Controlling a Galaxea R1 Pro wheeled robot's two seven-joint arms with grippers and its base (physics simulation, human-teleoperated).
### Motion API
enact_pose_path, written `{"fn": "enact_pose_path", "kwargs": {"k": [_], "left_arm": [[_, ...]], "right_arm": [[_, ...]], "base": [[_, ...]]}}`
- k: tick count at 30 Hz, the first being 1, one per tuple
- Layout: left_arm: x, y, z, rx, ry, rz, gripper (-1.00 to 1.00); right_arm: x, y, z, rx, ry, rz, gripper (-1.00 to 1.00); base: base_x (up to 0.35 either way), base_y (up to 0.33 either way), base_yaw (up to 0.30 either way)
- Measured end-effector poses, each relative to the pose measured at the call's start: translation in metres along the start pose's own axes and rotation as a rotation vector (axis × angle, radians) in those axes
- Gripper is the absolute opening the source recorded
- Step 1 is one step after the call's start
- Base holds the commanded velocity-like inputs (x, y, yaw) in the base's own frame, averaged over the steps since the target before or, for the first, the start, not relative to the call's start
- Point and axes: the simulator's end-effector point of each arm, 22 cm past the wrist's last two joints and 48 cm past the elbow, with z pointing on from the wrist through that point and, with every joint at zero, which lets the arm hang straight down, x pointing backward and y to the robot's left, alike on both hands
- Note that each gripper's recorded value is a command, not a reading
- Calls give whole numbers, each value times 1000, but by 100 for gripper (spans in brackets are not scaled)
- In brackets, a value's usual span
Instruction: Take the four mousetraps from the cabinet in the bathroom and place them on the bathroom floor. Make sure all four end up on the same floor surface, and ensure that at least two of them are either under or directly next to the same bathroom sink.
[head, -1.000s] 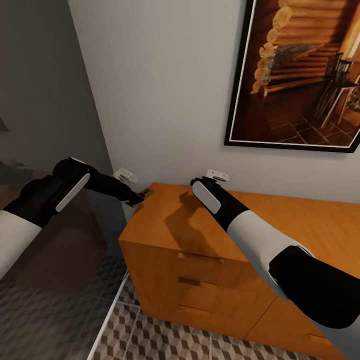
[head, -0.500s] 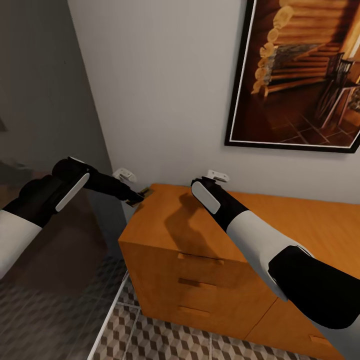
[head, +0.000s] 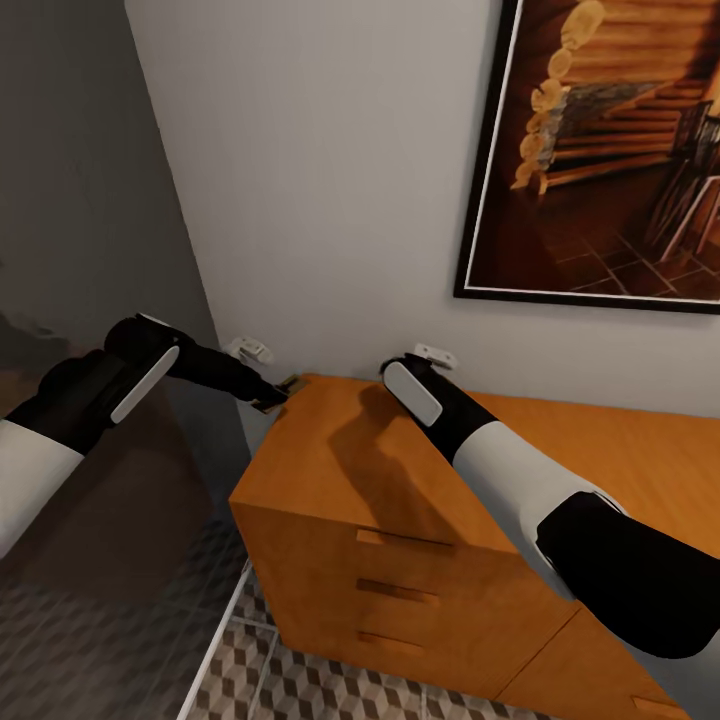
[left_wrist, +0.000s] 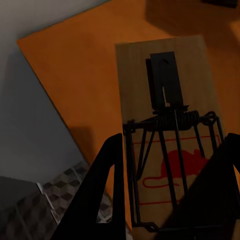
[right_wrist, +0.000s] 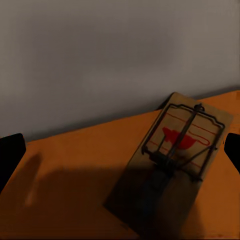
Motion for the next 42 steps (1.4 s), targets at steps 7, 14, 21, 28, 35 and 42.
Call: {"fn": "enact_pose_path", "kwargs": {"k": [7,14,21,28,35,42], "left_arm": [[0,0,0,-1,-1,1,-100],[0,0,0,0,-1,1,-100],[0,0,0,0,-1,0,-100],[-1,0,0,1,-2,2,-100],[-1,-1,0,2,-2,3,-100],[-2,-2,0,2,-4,6,-100]], "right_arm": [[9,-5,0,23,35,28,100],[11,-15,0,64,36,30,100],[12,-18,1,76,33,41,100],[12,-25,0,110,27,56,100],[16,-28,1,116,32,57,100],[32,-33,5,125,54,52,100]], "base": [[154,0,0],[23,0,0],[1,0,0],[0,0,0],[0,0,0],[0,0,0]]}}
